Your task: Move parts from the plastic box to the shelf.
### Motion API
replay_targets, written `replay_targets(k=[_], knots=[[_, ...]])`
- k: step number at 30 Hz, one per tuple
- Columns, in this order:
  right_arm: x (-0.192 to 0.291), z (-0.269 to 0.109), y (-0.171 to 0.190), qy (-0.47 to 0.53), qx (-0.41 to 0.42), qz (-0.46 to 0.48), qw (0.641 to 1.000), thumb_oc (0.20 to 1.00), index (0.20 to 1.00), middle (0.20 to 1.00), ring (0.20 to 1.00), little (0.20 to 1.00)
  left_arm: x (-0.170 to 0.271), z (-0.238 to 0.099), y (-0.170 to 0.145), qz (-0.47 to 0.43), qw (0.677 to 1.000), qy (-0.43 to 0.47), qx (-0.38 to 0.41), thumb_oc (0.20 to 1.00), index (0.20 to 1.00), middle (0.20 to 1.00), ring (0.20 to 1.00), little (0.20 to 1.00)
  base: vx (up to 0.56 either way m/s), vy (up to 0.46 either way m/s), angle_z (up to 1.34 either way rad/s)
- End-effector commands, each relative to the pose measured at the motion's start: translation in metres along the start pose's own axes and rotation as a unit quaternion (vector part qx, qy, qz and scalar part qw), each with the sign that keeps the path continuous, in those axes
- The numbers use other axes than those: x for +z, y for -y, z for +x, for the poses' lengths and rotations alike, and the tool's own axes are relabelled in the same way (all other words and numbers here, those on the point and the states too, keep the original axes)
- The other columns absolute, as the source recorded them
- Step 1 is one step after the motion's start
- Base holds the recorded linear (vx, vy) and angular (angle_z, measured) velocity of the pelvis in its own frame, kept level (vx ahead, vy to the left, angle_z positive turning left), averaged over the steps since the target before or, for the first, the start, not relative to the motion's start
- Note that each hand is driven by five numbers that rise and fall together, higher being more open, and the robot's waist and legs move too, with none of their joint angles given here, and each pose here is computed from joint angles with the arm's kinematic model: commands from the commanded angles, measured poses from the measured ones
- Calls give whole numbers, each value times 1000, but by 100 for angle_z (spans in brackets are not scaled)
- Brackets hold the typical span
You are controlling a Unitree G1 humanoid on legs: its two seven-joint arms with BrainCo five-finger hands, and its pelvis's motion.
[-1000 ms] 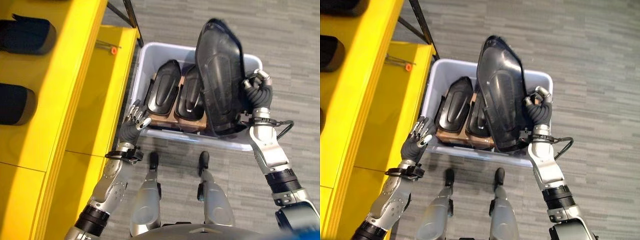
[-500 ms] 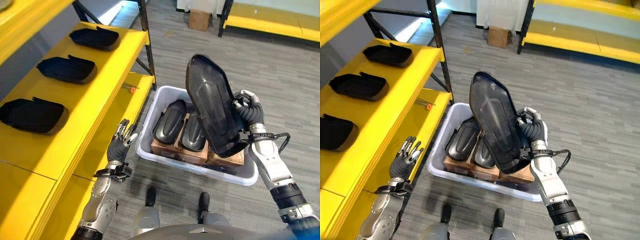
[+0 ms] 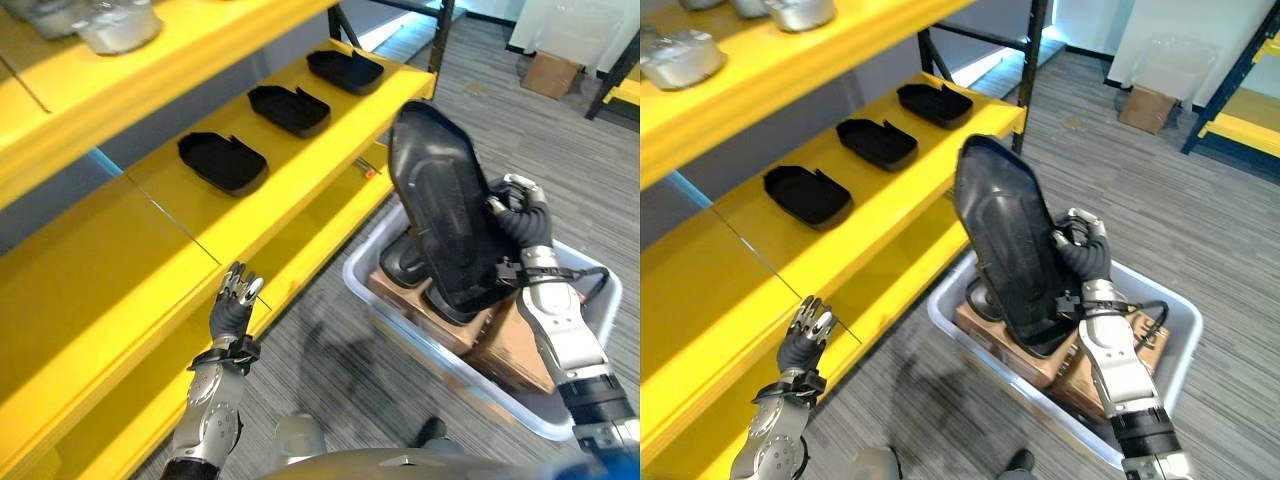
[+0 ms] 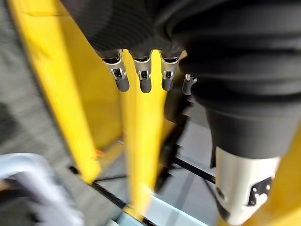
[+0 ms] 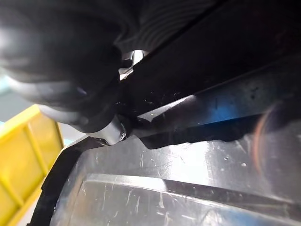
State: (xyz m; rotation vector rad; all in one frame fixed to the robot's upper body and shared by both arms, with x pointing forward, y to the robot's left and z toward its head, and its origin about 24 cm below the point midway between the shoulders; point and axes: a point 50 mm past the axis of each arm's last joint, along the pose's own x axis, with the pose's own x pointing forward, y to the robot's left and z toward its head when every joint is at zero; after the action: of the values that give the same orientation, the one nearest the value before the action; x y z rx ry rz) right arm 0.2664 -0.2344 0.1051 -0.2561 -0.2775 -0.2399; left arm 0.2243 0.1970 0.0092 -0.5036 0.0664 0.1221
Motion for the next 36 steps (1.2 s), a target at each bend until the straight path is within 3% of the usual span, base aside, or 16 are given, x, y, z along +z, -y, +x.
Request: replay_targets(k=[1,20,36], knots=[[24,22,-13,69,12,13,997,200,200,200,200,200,22,6,4,41,998,51,-22,1000,1000,1000,1000,1000,66,245,44],[4,11,-31,16,18,51,998,200,200,200,200,200,41,-6,-21,98,992,79,22,1000,1000,1000,1000,1000,24,165,29],[-4,-8,-20,1,40,66,997,200,200,200,200,200,35,-3,-7,113,991,69,-22,1000,1000,1000,1000,1000,50,38,52]])
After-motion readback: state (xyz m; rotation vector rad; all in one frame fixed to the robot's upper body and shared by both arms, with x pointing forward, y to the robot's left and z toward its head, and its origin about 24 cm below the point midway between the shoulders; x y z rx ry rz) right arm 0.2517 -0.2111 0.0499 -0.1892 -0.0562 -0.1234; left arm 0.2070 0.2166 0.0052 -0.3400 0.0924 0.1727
